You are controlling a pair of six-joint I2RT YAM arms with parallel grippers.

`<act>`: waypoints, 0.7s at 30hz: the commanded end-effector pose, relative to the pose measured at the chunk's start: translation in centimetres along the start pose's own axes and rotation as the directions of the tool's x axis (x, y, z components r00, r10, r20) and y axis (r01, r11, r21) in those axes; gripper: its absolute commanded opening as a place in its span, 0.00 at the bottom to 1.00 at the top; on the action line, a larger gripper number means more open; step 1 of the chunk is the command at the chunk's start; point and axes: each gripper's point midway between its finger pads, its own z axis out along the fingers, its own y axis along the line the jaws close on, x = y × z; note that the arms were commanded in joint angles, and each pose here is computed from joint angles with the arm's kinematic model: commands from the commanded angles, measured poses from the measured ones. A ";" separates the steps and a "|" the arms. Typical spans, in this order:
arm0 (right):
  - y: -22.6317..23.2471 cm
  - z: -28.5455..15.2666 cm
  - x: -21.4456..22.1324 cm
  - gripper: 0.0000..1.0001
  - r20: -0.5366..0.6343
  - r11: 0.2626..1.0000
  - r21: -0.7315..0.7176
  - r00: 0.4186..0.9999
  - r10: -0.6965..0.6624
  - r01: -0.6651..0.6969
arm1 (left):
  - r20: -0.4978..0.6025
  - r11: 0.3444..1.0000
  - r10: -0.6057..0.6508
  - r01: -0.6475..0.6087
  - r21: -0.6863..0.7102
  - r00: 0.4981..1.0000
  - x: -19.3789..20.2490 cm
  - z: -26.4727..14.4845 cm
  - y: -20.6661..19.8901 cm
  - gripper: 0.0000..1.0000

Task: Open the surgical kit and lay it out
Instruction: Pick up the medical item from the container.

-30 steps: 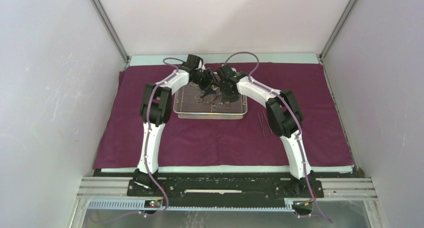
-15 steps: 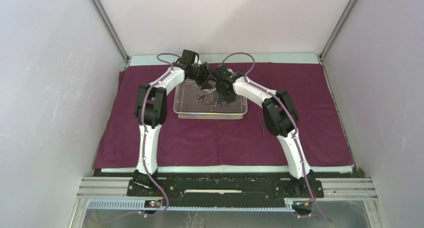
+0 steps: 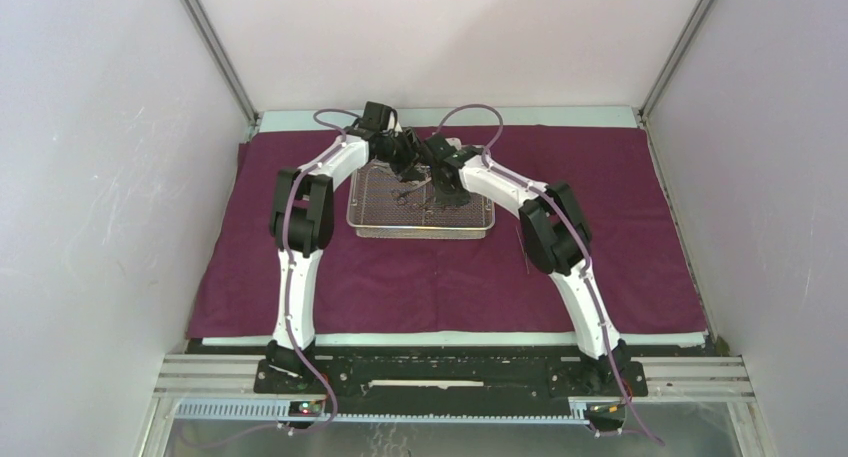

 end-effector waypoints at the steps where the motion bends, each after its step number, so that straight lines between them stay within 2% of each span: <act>1: -1.2 -0.1 -0.6 0.48 0.012 0.993 0.102 0.998 -0.061 0.060 | 0.045 0.998 0.046 -0.048 0.050 0.998 -0.9 -2.1 -2.3 0.57; 6: -0.4 -1.1 -1.5 0.49 0.026 0.993 0.091 0.997 -0.074 0.071 | 0.039 0.998 0.030 -0.033 0.058 0.999 -0.9 -1.8 -2.3 0.57; 13: -0.1 -1.4 -1.1 0.49 -0.012 0.999 0.047 1.000 -0.009 0.010 | 0.029 0.997 0.022 -0.024 0.069 0.999 -0.8 -1.7 -2.4 0.57; 21: -0.2 0.5 0.2 0.48 -0.067 0.999 0.001 0.997 0.044 -0.044 | 0.024 0.997 0.014 -0.015 0.074 1.000 -0.8 -1.4 -2.3 0.57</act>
